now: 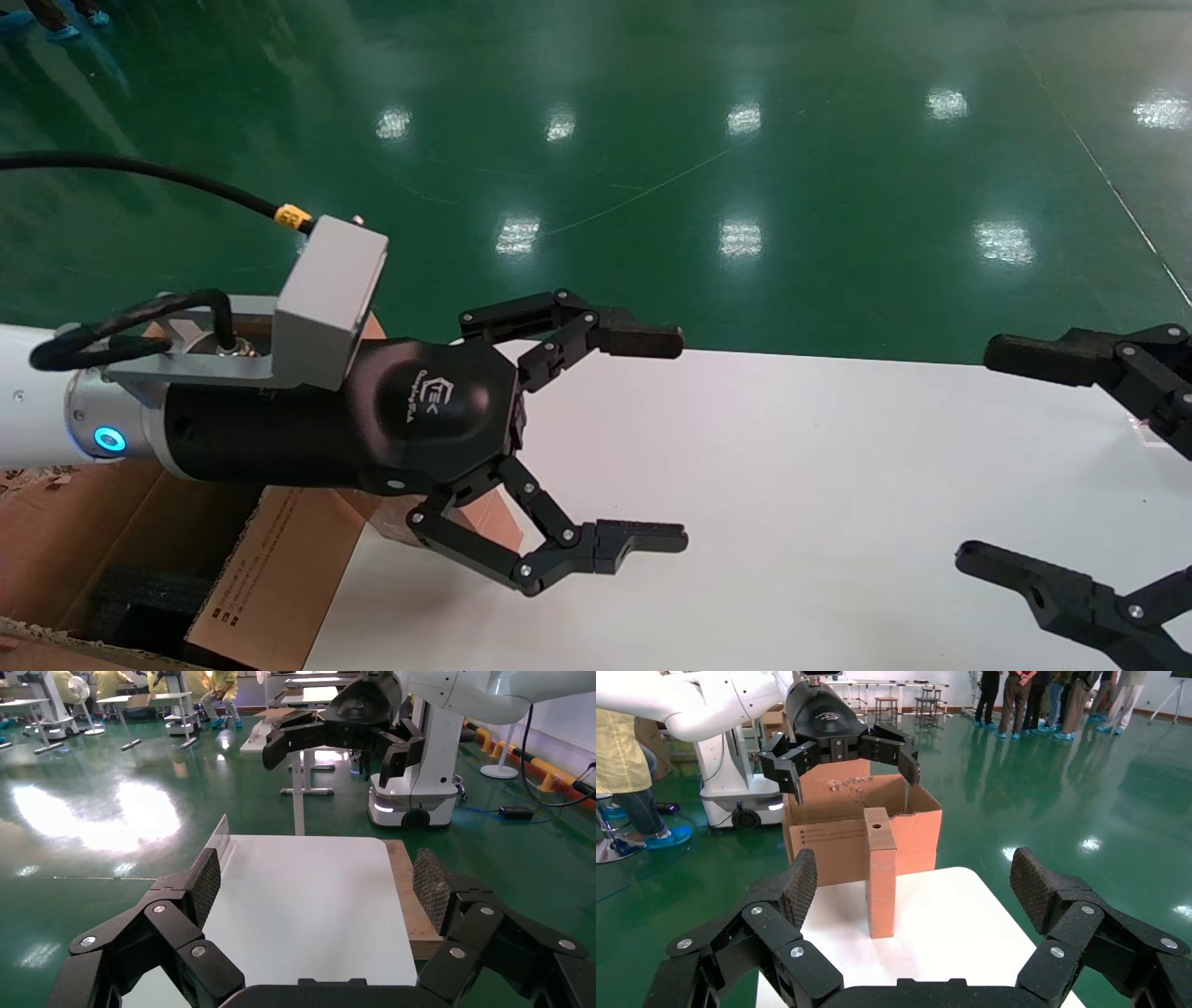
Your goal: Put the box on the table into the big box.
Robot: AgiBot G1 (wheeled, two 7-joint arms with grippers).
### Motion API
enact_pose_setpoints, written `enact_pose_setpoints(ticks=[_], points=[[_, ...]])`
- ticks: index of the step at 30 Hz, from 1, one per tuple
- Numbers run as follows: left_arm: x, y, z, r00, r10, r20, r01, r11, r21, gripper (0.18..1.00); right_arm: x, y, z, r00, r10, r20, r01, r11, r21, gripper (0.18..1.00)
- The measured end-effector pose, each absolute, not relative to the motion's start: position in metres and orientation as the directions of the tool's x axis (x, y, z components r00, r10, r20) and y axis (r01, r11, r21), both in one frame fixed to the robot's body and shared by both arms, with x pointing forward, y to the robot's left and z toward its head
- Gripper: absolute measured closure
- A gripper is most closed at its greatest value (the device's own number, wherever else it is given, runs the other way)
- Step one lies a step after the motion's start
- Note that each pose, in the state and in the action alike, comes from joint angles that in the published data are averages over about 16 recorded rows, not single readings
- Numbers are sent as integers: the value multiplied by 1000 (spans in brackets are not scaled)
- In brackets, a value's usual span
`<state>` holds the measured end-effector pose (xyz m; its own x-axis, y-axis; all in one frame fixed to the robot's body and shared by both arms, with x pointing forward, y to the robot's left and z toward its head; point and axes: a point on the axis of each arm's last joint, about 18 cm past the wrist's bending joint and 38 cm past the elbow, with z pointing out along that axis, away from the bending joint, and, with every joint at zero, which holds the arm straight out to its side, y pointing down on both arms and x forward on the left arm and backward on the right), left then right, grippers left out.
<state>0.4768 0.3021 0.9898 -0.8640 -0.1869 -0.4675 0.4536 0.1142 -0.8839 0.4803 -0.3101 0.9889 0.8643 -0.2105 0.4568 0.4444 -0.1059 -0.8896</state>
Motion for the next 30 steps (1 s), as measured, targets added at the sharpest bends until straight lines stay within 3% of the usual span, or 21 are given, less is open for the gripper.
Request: enact_pose_setpoints(ticks=[17,30], points=[[481,308,984,-864,-201,-461,440,142,-887,184,480,-310,989,864,-211,457,444,-106,-890,178],[499,341,957,-831,-237,-503,403,367,-839,184,480,-310,989,864,-211,457,444,-106,-890,178]])
